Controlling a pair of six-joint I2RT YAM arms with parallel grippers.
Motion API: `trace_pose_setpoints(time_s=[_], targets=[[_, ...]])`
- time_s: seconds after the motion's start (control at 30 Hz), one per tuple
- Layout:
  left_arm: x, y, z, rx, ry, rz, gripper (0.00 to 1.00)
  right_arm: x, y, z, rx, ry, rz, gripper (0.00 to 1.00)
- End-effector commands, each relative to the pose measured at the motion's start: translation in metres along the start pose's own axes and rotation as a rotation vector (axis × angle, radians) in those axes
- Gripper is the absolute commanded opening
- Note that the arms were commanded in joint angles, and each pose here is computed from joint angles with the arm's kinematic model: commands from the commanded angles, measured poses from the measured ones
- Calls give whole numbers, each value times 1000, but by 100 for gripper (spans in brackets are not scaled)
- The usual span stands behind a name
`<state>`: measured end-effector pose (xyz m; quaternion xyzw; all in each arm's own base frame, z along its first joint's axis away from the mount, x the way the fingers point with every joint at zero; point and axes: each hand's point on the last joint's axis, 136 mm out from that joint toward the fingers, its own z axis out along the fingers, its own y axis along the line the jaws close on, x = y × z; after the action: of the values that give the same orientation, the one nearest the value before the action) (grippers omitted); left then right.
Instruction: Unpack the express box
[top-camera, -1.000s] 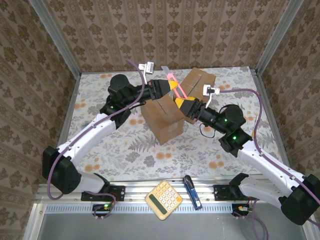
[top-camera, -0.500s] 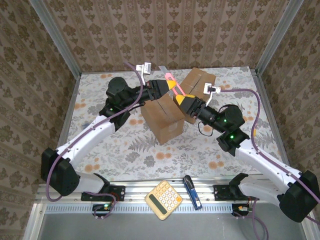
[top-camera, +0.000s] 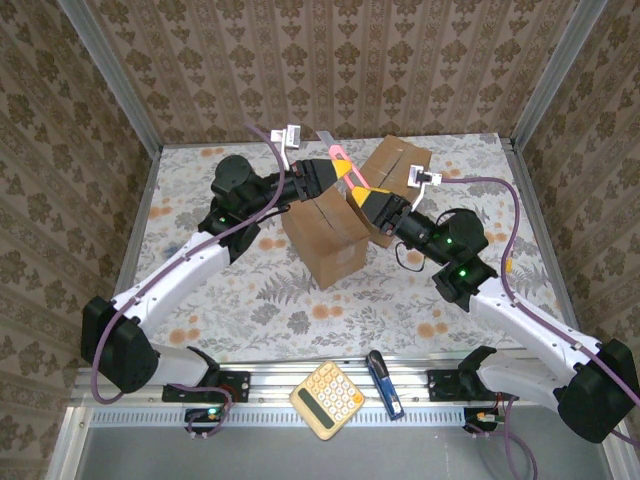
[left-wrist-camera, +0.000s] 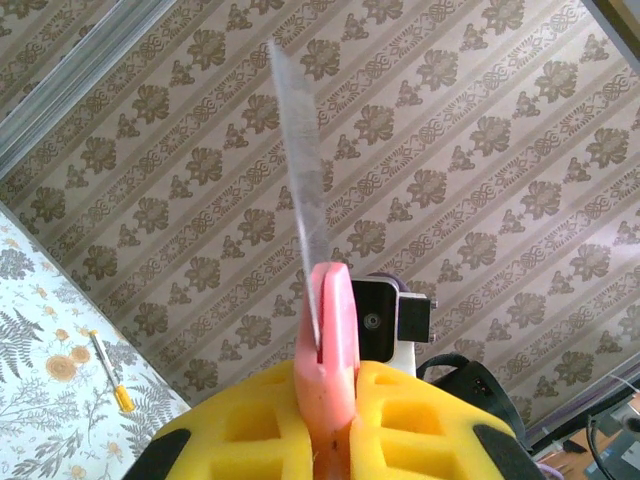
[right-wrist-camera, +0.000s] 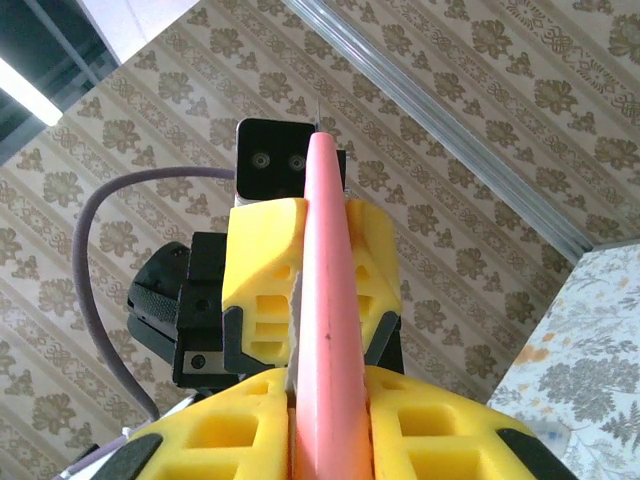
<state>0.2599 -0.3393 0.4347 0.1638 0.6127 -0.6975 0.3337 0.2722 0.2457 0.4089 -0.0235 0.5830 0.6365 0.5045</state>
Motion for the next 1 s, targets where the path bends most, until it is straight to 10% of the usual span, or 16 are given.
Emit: trace_pose_setpoints(time_s=[0.0, 0.1, 0.3, 0.6, 0.97], targets=[[5, 10, -3, -28, 2, -8, 0, -26, 33, -3, -97, -103, -57, 10], [5, 9, -3, -25, 1, -3, 8, -26, 31, -3, -83, -107, -57, 0], [-1, 8, -15, -43, -18, 26, 100, -24, 21, -4, 11, -86, -87, 0], [-8, 18, -65, -276, -41, 113, 100, -20, -4, -4, 309, 29, -238, 0], [14, 97, -159, -902, -16, 15, 88, -5, -40, 22, 666, 338, -511, 0]])
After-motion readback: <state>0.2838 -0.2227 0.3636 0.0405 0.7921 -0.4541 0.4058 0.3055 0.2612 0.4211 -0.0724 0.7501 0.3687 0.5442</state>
